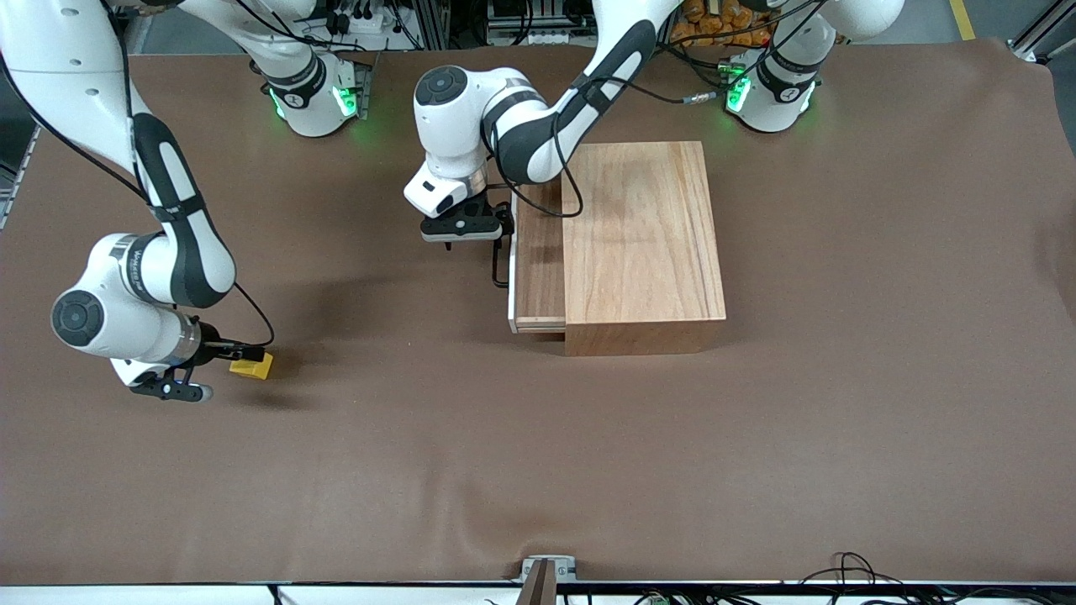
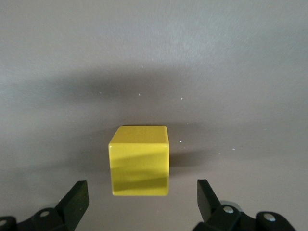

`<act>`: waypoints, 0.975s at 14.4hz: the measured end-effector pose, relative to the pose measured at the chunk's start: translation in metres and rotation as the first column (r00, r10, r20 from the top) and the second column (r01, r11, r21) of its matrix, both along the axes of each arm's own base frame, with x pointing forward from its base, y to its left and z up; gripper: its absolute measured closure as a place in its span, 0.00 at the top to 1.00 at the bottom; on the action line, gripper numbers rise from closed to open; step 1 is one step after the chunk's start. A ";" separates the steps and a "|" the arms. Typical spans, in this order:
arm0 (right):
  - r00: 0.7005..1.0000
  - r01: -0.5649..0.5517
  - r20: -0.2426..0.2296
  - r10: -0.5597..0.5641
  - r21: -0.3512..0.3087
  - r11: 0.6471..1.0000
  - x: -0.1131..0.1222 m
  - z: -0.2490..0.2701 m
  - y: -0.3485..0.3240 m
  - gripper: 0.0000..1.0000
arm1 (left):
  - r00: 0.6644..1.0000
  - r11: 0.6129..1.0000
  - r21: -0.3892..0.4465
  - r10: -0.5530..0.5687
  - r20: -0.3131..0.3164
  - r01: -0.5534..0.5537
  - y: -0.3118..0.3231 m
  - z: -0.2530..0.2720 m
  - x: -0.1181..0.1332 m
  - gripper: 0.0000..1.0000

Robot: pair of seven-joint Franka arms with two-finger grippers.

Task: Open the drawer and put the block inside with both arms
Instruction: 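Pull the drawer open with the left gripper while the right gripper grasps the cube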

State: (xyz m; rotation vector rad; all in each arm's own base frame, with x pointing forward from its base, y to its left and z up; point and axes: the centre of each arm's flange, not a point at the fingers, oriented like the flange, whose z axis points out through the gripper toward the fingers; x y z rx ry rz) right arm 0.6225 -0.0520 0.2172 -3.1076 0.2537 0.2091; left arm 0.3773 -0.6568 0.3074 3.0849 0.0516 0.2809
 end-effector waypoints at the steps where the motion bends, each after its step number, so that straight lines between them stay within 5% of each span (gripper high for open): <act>1: 1.000 0.013 -0.003 -0.013 0.011 1.000 0.000 -0.003 0.000 1.00 | 1.000 1.000 -0.011 -0.005 0.003 0.005 -0.002 0.001 -0.002 1.00; 10: 0.996 0.040 0.077 -0.042 0.019 0.999 0.007 -0.037 -0.001 1.00 | 0.999 0.996 -0.089 -0.027 0.031 0.029 -0.014 0.008 -0.007 1.00; 14: 0.995 0.043 0.091 -0.044 0.016 0.999 0.009 -0.045 -0.002 0.61 | 0.998 0.991 -0.125 -0.036 0.043 0.041 -0.021 0.018 -0.011 1.00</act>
